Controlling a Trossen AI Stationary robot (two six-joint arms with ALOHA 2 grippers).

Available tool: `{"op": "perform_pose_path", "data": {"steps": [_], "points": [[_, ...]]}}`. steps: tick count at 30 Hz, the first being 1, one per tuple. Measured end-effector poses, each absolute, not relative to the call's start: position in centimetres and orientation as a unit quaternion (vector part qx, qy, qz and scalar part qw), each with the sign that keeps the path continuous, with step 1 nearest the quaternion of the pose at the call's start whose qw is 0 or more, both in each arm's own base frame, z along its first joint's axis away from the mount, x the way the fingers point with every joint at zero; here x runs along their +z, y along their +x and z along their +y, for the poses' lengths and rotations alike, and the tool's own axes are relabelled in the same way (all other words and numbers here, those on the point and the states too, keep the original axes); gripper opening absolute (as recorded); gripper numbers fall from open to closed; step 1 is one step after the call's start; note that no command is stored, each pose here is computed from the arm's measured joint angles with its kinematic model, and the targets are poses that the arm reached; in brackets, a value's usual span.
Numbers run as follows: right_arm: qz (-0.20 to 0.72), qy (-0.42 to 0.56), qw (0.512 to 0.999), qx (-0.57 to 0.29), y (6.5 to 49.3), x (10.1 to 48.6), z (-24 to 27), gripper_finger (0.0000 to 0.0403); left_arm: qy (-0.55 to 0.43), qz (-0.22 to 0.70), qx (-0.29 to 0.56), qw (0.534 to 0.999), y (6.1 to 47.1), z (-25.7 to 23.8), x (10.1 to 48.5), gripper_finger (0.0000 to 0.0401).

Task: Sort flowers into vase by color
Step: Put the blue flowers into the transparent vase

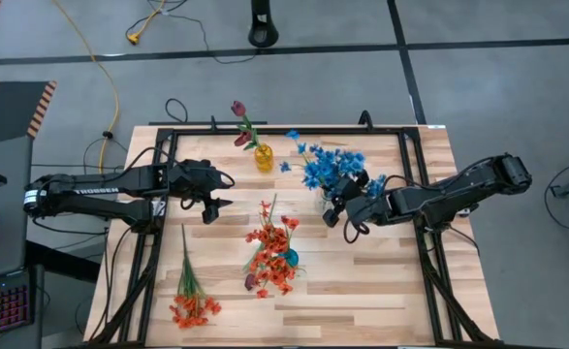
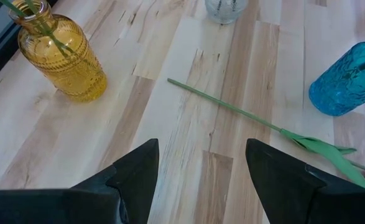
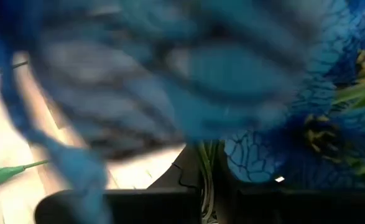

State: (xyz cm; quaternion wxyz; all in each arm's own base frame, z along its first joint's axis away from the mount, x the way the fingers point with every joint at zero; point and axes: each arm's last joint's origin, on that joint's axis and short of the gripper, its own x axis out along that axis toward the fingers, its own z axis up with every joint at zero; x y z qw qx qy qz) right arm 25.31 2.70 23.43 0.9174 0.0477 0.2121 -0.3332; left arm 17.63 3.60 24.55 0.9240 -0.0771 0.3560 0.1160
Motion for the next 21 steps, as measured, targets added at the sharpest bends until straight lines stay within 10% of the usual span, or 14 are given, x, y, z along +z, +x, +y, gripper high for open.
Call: {"op": "perform_pose_path", "data": {"steps": [21], "points": [[0.235,0.089,0.931,-0.264,25.75,24.14,3.16,0.0227,-0.077,0.356,0.116,0.924,17.63,3.61,24.55,0.0228]]}}
